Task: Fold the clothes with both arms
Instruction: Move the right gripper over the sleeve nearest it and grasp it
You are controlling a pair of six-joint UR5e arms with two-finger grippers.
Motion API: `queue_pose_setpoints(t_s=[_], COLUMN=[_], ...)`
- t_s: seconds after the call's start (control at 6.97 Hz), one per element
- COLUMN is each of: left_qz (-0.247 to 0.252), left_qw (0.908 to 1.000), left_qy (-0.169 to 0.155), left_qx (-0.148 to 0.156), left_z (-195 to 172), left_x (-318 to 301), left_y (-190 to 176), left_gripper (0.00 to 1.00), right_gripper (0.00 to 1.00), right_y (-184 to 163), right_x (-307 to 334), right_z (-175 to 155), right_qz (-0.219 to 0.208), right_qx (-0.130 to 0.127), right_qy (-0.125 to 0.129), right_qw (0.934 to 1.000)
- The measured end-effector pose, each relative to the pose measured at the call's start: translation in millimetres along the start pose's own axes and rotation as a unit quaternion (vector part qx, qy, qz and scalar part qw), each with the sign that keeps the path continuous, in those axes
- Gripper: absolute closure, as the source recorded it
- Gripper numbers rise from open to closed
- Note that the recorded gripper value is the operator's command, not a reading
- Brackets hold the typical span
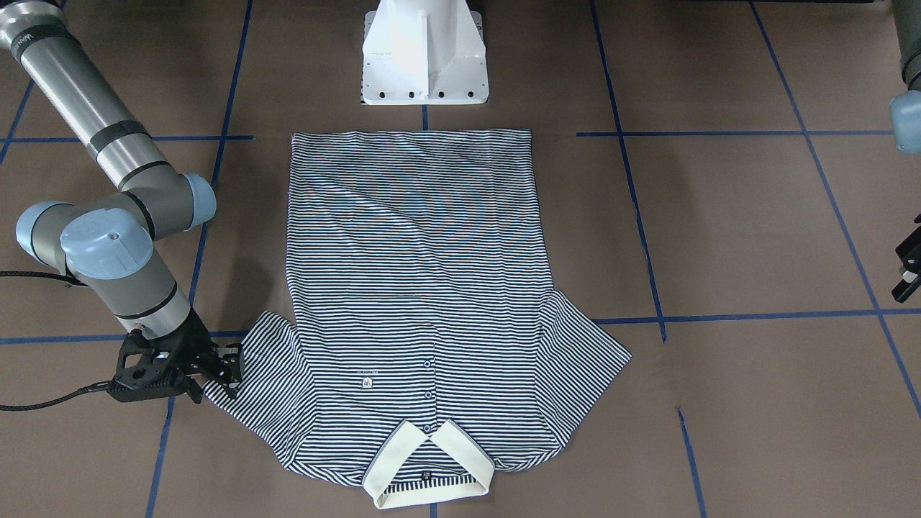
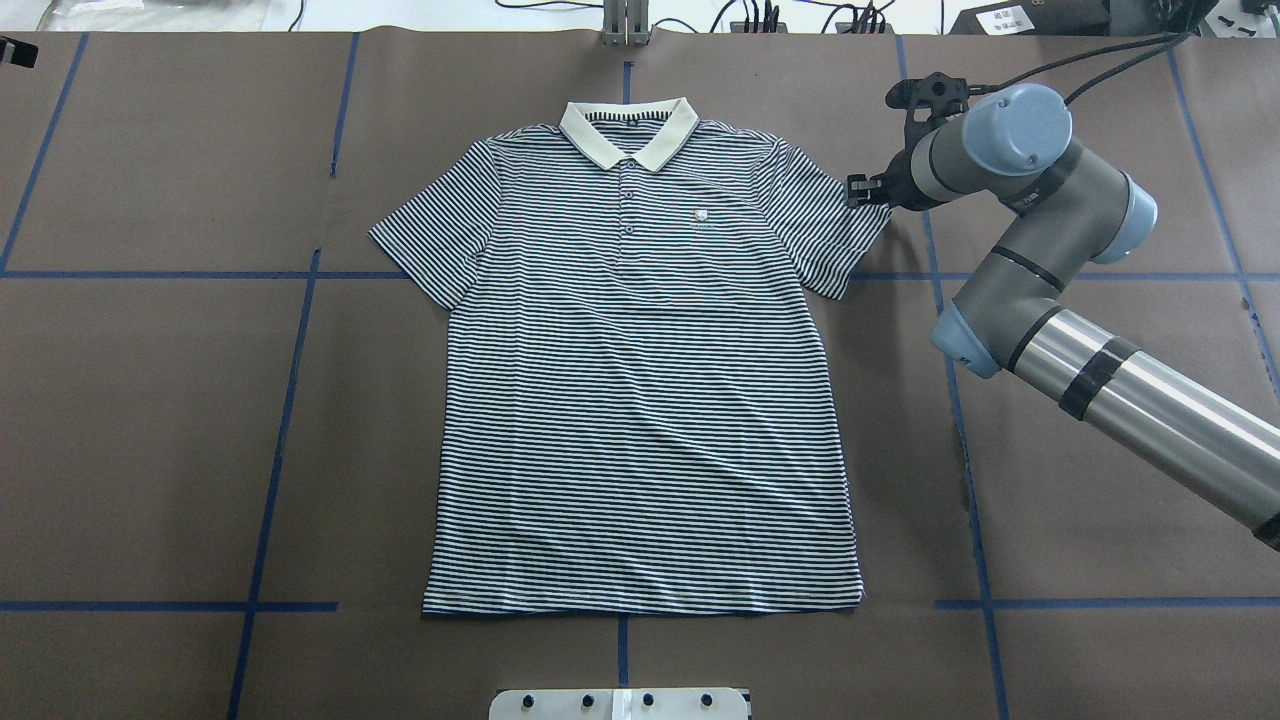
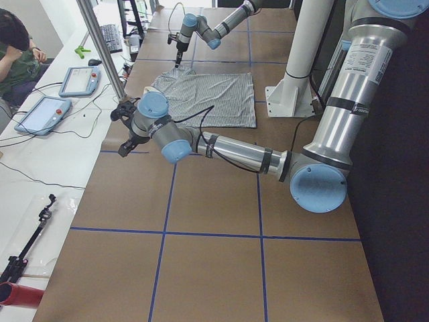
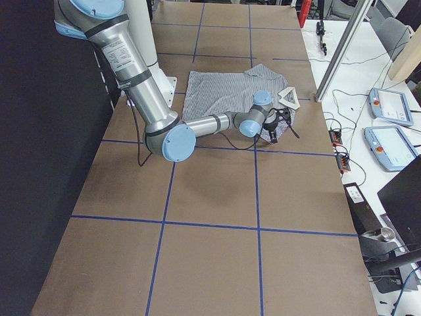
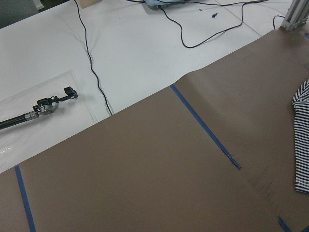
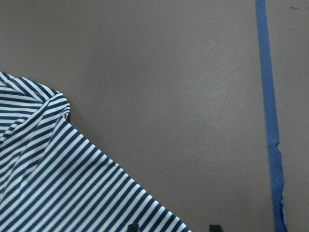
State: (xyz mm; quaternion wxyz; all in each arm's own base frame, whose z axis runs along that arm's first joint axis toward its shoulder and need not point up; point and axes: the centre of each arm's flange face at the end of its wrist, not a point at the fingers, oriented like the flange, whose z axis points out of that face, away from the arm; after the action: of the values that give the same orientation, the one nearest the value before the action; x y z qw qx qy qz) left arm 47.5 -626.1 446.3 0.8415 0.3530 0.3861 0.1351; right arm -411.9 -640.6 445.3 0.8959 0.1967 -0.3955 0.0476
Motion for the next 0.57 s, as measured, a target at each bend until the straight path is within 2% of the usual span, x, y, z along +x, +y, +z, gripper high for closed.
queue_pose_setpoints(t_s=[0.57], left_qz=[0.0], left_qw=[1.0], left_qy=[0.0], left_qx=[0.0], left_z=[0.2], left_x=[0.1], left_y=[0.1], left_gripper=[0.0], right_gripper=[0.43], right_y=[2.5], right_x=[4.4], right_z=[-0.1], right_qz=[-0.005], right_qx=[0.0], right_qy=[0.004], right_qw=[1.0])
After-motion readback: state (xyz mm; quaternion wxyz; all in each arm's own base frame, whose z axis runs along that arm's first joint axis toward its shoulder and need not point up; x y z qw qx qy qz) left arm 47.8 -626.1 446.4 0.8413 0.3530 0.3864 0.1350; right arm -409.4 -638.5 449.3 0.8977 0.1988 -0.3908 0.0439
